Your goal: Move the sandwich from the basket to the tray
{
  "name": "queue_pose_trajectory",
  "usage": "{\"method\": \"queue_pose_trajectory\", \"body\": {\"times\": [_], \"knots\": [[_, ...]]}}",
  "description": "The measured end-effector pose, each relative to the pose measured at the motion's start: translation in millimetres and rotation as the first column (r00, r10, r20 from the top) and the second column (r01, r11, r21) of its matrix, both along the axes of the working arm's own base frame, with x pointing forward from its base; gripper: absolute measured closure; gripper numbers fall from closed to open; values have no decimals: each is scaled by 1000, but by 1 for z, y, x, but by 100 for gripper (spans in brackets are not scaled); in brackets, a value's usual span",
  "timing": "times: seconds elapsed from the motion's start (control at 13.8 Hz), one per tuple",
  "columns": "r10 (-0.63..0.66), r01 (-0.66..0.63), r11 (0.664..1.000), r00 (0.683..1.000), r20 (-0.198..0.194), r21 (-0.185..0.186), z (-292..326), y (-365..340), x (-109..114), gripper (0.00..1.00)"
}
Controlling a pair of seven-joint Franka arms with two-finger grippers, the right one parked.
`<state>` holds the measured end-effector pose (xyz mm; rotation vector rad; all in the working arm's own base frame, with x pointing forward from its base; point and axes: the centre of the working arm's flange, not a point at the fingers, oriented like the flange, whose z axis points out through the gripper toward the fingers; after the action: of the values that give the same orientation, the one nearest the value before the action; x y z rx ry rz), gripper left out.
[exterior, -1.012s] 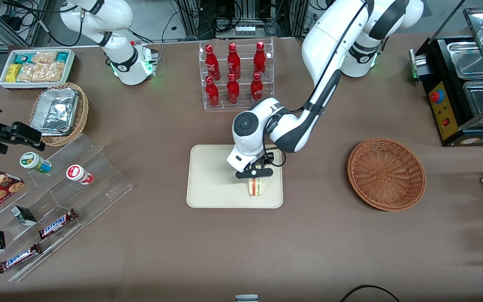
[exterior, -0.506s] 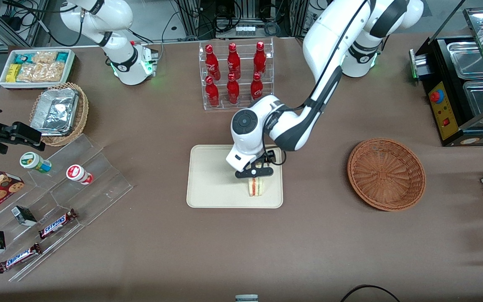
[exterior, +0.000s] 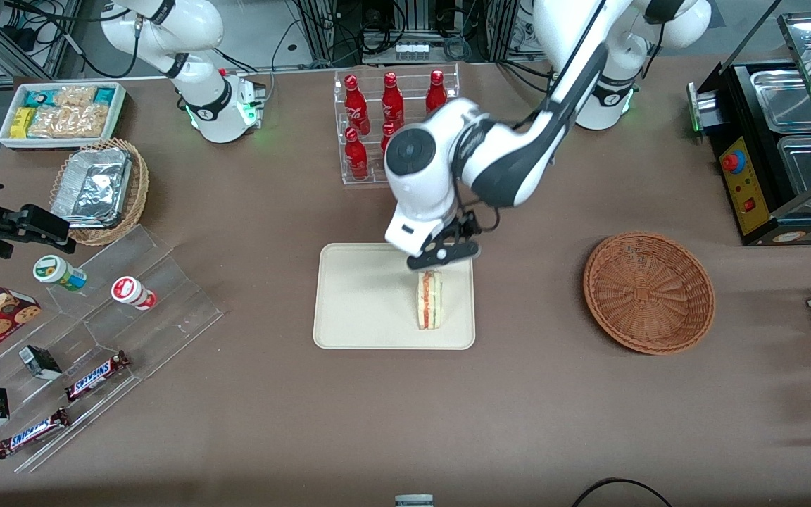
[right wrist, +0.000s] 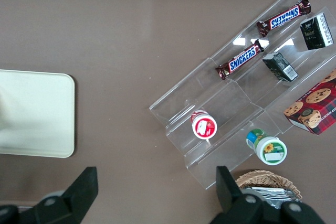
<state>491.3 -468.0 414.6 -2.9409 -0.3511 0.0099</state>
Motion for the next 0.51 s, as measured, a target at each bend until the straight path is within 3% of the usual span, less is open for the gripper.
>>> {"method": "queue_pose_trajectory", "body": {"times": [0.29,0.51], "knots": [[64,-64,997,998,4,38,70,35,-11,0],[129,-129,991,992,11,40,104,74,0,0]]}}
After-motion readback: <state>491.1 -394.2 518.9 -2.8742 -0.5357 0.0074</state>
